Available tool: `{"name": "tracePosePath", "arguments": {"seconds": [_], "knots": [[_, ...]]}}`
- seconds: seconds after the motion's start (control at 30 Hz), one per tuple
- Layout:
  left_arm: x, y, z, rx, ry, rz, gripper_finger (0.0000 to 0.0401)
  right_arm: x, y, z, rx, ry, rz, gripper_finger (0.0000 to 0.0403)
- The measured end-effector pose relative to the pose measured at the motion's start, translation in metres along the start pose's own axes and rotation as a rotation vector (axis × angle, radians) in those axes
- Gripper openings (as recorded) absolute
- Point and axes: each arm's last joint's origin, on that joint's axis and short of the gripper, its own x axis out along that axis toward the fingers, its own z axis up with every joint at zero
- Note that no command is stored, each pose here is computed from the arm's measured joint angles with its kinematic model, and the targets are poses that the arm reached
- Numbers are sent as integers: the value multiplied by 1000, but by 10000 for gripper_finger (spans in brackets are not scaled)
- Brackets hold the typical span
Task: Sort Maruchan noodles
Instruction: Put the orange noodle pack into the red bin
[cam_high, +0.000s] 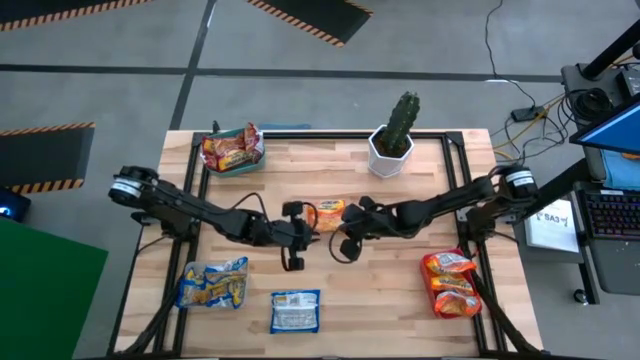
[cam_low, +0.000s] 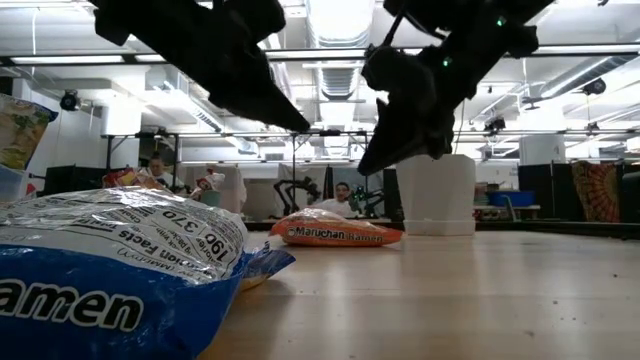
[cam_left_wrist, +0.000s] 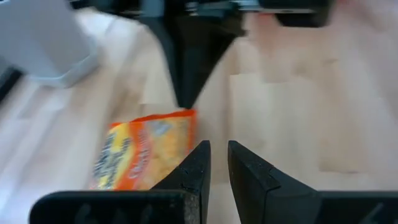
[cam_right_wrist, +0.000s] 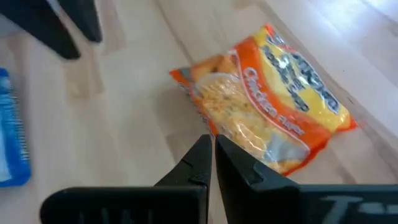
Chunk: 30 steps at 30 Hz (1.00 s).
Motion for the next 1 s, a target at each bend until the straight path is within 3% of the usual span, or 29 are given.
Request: {"name": "tracePosePath", "arguments": {"seconds": [0.3,0.5,0.8,1.0], "knots": [[40,10,-32,18,139,131,39,16,-8,-9,129,6,-117,13],[64,25,-54,-28,227,177,39,5,-20,-4,214,38,-155,21],[66,27,-58,-32,253,183,39,-1,-33,0,305,94,-137,127],[62,26,-59,-48,275,187,39,-1,-37,2,247,59,-202,197]]}}
